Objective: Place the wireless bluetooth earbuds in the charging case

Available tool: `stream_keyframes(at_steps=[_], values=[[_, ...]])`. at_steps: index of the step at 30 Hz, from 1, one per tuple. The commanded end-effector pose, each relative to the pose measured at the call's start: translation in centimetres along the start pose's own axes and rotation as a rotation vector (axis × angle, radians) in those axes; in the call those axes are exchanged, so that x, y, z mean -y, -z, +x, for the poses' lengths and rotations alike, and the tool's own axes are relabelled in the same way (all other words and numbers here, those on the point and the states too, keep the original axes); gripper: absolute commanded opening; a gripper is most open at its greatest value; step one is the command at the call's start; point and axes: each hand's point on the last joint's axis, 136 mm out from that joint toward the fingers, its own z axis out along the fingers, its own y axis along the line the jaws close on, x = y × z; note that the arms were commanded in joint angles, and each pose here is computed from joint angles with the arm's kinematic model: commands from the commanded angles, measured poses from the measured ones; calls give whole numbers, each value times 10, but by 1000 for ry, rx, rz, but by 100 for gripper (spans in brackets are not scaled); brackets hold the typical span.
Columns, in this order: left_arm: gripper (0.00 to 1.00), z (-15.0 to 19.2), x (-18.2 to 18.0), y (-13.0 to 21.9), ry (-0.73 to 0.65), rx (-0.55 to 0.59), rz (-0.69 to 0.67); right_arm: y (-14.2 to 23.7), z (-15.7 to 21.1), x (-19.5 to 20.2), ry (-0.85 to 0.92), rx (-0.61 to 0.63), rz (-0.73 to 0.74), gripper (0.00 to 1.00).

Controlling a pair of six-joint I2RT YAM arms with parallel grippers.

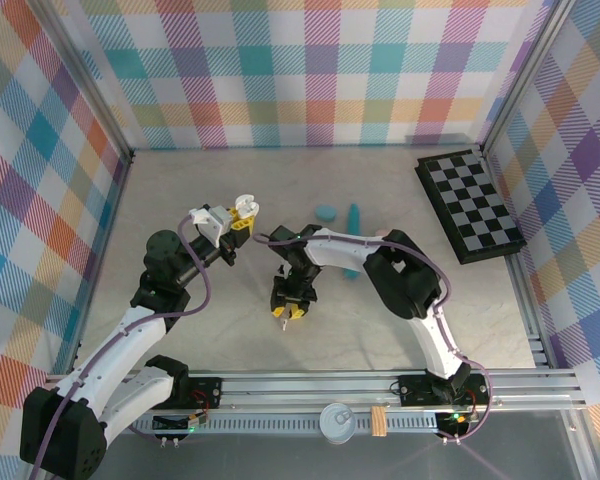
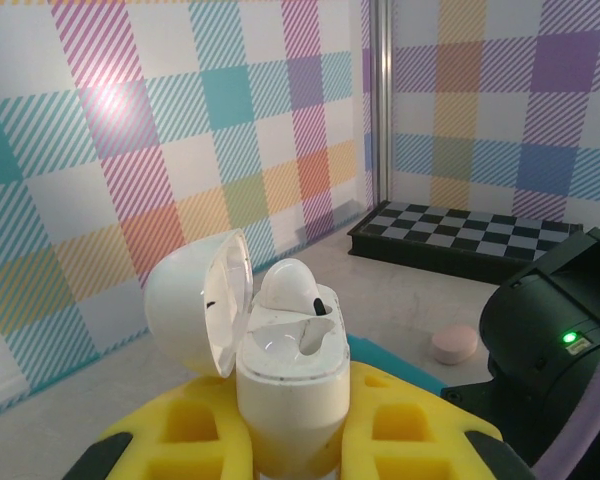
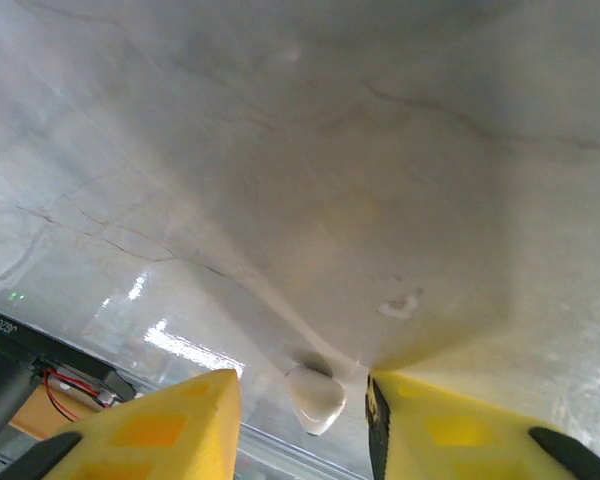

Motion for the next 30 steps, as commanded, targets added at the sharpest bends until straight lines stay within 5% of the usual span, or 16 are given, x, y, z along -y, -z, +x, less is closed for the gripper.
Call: stream_keyframes(at_steps=[1,30], values=[[0,-7,-6,4,-38,26,-29,-9,7,3,-2,-65,23,36],[0,-12,-5,8,-50,42,-35,-24,12,8,-14,-90,96,32]])
